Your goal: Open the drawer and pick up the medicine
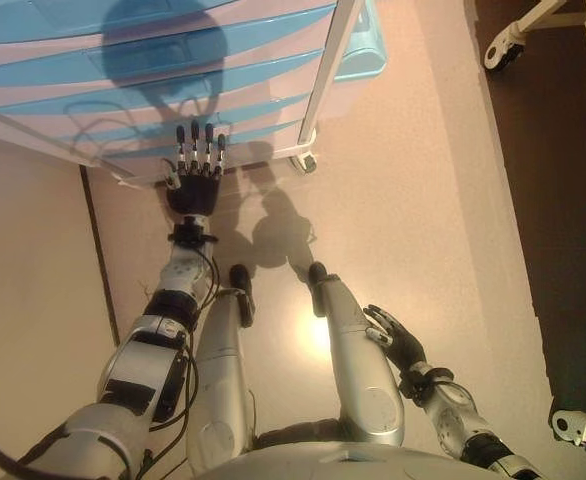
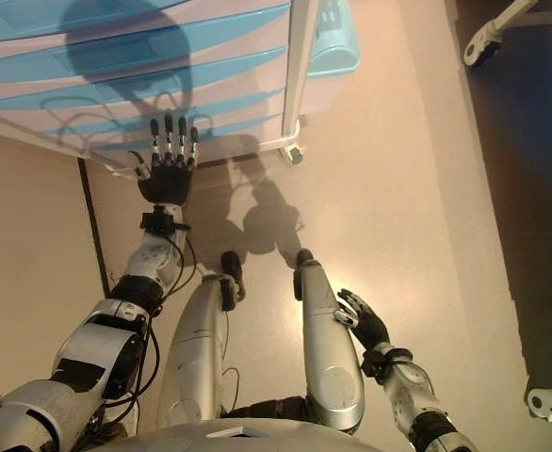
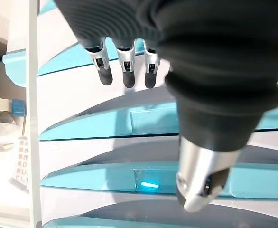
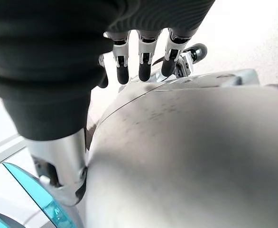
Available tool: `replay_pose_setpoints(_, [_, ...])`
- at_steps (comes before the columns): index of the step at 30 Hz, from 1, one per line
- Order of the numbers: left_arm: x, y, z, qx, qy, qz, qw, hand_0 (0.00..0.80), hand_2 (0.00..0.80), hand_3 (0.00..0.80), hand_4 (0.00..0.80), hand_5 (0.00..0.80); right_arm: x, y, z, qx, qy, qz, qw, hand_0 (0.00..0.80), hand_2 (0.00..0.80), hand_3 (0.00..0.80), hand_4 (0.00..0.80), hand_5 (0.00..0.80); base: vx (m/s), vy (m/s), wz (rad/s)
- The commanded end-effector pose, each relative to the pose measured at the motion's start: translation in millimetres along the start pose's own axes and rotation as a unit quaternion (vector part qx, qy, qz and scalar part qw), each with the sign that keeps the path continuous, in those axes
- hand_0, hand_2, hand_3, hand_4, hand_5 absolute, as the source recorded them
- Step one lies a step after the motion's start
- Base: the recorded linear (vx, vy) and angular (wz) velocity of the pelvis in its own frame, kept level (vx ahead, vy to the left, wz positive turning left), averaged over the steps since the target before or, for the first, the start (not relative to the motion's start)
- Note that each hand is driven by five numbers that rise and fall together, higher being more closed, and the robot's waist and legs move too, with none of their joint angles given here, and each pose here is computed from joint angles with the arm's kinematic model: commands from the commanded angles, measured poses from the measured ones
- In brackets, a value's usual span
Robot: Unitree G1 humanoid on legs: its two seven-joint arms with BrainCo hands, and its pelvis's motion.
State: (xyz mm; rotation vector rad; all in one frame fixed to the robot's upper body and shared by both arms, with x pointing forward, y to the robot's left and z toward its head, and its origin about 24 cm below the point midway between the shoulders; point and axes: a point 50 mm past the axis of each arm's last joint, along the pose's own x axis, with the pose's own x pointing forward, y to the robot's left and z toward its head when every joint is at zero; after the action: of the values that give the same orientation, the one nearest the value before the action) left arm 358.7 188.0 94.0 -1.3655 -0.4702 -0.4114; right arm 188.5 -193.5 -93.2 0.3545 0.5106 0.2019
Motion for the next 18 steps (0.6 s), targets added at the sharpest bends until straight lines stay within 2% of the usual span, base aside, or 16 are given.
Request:
replay_pose_setpoints(1, [-0.6,-3.3,-1.5,0.001,0.01,-0.029,1.0,0.0,0.0,0.0,0.0,0.0,-4.5,16.8,-10.2,0.011,0.005,0.03,0.999,0.0,0.0,0.0,0.0,0.0,0.0,0.0,0.0])
replay_pose_setpoints(12, [11.2,-12.1,17.3,-0.017,-0.043,-0.051,0.998,0.0,0.0,0.0,0.0,0.0,-5.1,17.3,-12.5,0.013,0.009,0.031,0.999,0.0,0.0,0.0,0.0,0.0,0.0,0.0,0.0])
replay_pose_setpoints(18, [32.8,-29.3,35.5,-0.018,-0.078,-0.076,0.994,0.0,0.0,0.0,0.0,0.0,-6.9,14.0,-14.2,0.014,0.009,0.026,1.0,0.0,0.0,0.0,0.0,0.0,0.0,0.0,0.0])
